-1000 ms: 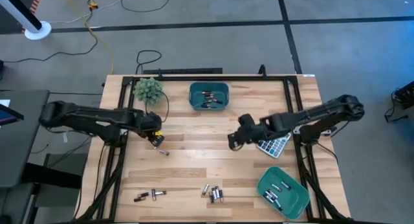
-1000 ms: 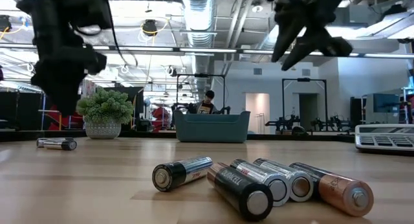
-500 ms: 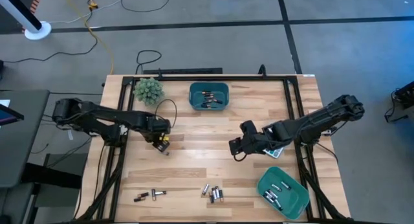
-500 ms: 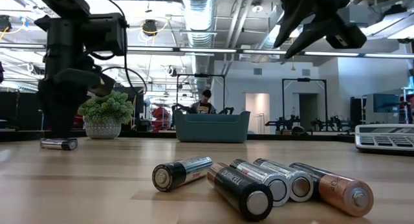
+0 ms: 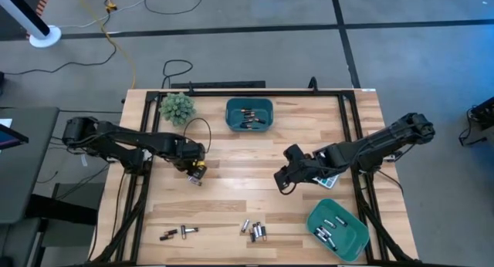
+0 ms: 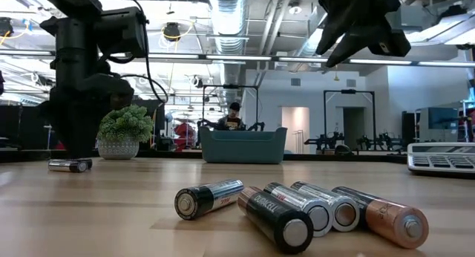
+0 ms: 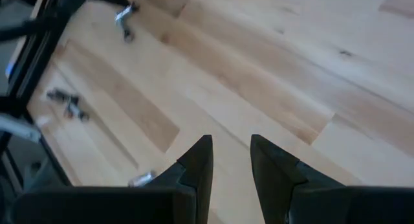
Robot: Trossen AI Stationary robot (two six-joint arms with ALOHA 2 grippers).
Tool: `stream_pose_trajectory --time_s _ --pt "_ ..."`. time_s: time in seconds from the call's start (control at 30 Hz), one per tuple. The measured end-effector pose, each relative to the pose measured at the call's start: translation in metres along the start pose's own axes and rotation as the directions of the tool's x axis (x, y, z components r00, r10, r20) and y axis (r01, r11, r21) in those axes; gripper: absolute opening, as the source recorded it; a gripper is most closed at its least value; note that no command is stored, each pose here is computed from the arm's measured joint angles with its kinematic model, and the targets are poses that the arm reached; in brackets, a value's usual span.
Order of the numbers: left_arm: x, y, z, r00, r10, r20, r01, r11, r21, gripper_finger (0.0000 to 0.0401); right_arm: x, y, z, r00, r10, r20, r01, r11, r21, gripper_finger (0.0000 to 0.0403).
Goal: Sort batteries
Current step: Put the silver battery into the green bin
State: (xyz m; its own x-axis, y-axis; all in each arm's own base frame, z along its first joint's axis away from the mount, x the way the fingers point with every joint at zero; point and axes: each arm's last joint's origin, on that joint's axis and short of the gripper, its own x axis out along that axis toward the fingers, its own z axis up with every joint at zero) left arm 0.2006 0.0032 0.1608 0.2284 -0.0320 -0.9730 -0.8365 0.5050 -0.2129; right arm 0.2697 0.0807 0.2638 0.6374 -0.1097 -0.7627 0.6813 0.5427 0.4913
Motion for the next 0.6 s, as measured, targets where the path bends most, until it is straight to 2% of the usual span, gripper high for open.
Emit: stream_pose_trajectory --time_s 0.13,0.27,0.43,0.6 --pt "-0.001 -0.005 -0.004 1.0 -0.022 -0.002 0.022 0.999 -0.045 0.0135 -0.002 0.002 -0.006 0.999 0.016 -0.034 -0.018 0.998 -0.068 0.0119" --pt "0.007 -0.012 -0.009 1.0 -0.019 -0.002 0.019 1.0 -0.021 0.0135 -0.003 0.004 -0.011 0.999 0.024 -0.047 -0.03 0.991 -0.127 0.0119" --pt "0.029 -0.015 -0.015 0.995 0.1 -0.028 -0.098 0.994 0.053 0.0135 -0.007 0.004 -0.016 0.996 0.032 -0.084 -0.048 0.98 -0.194 0.0119" --pt "0.04 -0.017 -0.014 0.982 0.179 -0.065 -0.177 0.984 0.028 0.0133 -0.027 0.001 -0.014 0.994 0.069 -0.082 -0.085 0.971 -0.225 0.0119"
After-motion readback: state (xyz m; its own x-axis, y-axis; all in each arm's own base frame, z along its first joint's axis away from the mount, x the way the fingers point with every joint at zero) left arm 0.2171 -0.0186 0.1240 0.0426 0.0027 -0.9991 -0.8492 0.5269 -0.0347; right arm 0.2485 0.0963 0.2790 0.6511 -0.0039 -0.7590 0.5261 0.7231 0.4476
